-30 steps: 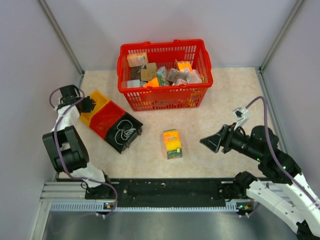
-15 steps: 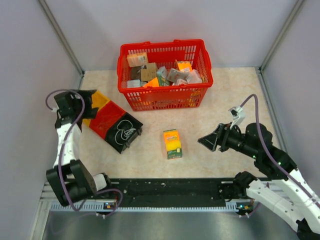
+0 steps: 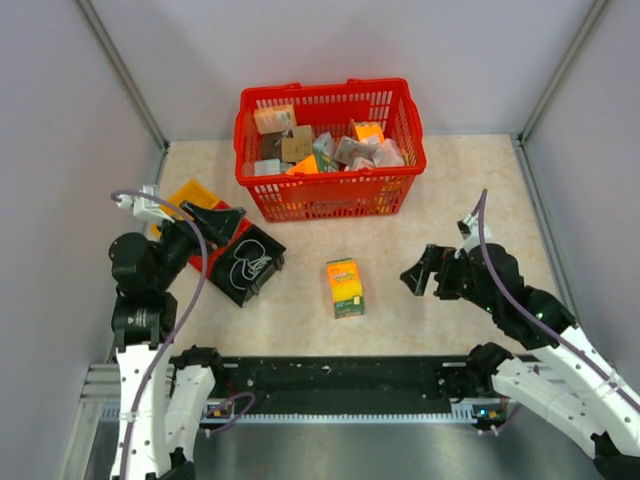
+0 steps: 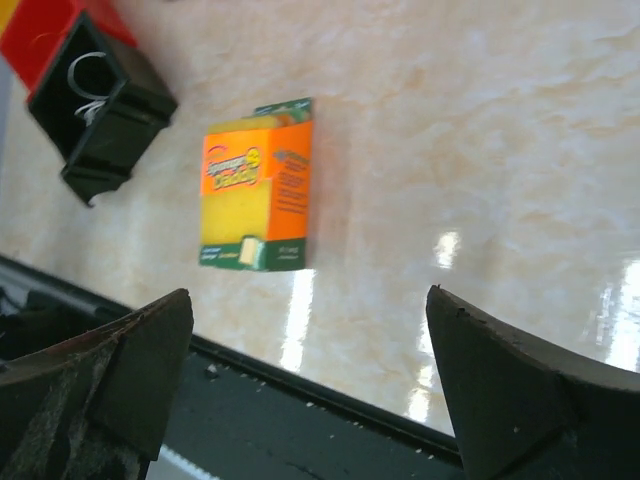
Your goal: Untangle the cables
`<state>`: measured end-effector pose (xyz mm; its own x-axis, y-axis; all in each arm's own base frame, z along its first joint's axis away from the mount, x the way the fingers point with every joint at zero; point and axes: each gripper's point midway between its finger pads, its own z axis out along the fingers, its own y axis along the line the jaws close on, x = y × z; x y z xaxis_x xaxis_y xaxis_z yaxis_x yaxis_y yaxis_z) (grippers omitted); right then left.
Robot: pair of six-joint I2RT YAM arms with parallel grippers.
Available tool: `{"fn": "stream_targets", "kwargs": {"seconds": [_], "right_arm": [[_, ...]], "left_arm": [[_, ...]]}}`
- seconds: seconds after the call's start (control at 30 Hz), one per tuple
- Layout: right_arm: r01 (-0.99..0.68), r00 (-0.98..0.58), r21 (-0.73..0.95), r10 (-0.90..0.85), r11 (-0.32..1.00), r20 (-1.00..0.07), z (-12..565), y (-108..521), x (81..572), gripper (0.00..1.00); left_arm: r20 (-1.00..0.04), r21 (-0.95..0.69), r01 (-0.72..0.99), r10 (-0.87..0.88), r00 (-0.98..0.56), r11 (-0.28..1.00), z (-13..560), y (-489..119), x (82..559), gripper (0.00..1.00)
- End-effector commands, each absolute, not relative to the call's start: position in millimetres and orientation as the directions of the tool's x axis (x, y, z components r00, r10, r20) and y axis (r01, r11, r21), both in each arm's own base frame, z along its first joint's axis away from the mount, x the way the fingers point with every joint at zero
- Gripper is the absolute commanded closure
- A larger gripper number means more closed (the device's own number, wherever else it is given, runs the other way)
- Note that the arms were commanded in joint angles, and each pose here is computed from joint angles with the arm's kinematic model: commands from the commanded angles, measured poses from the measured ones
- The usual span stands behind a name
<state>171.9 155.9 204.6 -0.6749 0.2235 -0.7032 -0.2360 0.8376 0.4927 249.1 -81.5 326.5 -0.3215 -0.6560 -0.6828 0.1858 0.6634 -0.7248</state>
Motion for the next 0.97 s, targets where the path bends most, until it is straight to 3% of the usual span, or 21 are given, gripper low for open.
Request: {"fn": "stream_targets", "kwargs": {"seconds": [0.0,0.2,0.37,0.63,0.93], "right_arm": [[-0.095,-0.586,0.353,0.234,0.931,-0.776,205.8,116.0,189.9,0.01],[-0.015,-0.441,0.302,0.264,0.953,-0.857,249.2,77.7,191.8,0.01],[0.009,-0.279,0.382,0.369,0.924,-0.886,282.7,49.6,178.5,0.01],[-0.162,0.004,0.485,0.492,0.859,-0.87,358.3,18.6,139.7,0.01],[-0.461,0.23,0.374,0.515,0.805,-0.826,439.0,9.9,79.5,0.01]], "left_arm": [[-0.862,-0.487,0.646,-0.444,-0.246,0.588,400.2,-133.3,213.2,0.02],[-0.89,-0.353,0.891,-0.395,-0.226,0.287,449.6,-196.0,163.6,0.01],[-0.913,-0.329,0.923,-0.317,-0.256,0.199,438.4,-242.8,148.9,0.01],[-0.951,-0.228,0.949,-0.261,-0.168,0.22,451.4,-269.9,130.5,0.01],[-0.835,-0.051,0.95,-0.535,0.128,0.308,545.5,-194.0,87.6,0.01]]}}
